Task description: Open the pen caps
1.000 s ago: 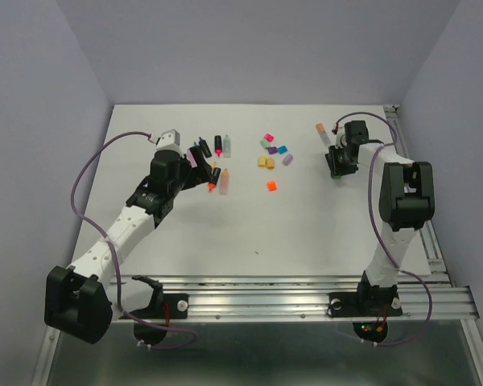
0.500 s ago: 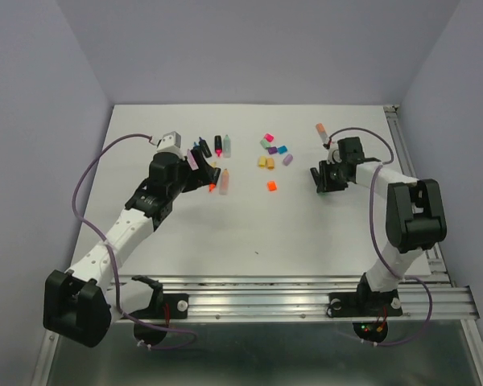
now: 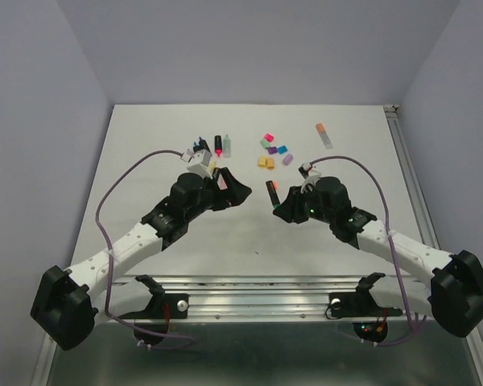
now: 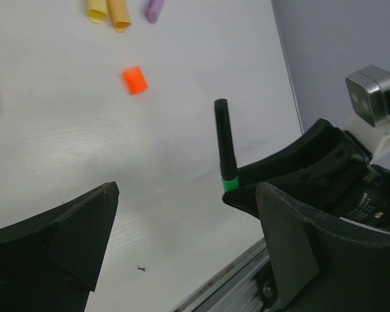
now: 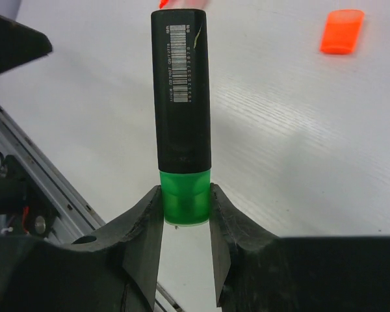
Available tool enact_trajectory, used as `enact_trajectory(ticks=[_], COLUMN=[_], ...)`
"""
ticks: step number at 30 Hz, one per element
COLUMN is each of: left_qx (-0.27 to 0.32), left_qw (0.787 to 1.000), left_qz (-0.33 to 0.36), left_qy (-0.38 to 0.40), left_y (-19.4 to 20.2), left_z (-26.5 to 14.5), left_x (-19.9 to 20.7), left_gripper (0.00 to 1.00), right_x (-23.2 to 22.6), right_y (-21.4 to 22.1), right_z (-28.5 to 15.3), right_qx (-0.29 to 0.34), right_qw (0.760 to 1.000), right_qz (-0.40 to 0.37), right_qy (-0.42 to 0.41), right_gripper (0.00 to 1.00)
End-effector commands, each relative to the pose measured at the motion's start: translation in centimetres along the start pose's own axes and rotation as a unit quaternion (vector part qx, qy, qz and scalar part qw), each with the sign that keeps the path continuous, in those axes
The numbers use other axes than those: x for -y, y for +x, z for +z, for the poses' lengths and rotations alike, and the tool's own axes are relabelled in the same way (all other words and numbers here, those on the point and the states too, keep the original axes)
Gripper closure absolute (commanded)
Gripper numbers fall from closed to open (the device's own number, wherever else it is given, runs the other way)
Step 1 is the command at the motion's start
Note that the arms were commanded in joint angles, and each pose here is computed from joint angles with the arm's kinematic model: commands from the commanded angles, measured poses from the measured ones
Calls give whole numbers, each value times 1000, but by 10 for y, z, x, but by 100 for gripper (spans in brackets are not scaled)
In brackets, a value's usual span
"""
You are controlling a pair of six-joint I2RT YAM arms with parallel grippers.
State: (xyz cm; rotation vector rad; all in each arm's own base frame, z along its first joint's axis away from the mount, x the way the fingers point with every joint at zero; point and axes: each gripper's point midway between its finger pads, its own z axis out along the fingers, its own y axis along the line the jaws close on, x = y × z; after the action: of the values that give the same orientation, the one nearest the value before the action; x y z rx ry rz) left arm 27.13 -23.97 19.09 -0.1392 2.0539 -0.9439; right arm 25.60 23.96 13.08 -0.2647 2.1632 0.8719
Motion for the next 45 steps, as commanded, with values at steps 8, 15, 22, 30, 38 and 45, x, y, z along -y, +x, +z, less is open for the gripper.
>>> enact_trajectory(ticks=[8, 15, 22, 30, 38, 45], left_qx=[27, 24, 14, 12, 97, 166], left_qw=[998, 998, 999, 999, 994, 982], left_qz=[-23, -17, -15, -19, -36, -32], left_qy=[53, 49, 48, 38, -44, -90], left_y=[7, 14, 22, 21, -16, -83], left_z=[17, 23, 28, 28, 22, 12], left_x=[56, 63, 69, 68, 44, 16], left_gripper=[1, 13, 51, 100, 100, 100], right_x=[-81, -97, -100, -101, -113, -138], right_y=[-18, -12, -14, -10, 33, 120], right_z=[-10, -10, -8, -3, -1, -24], right_qx=[58, 48, 53, 45, -23, -113], right_qw=[993, 990, 990, 990, 988, 978], right_qz=[11, 6, 7, 9, 1, -11], right_qy=[-107, -133, -132, -134, -152, -173], right_gripper=[99, 99, 99, 99, 99, 99])
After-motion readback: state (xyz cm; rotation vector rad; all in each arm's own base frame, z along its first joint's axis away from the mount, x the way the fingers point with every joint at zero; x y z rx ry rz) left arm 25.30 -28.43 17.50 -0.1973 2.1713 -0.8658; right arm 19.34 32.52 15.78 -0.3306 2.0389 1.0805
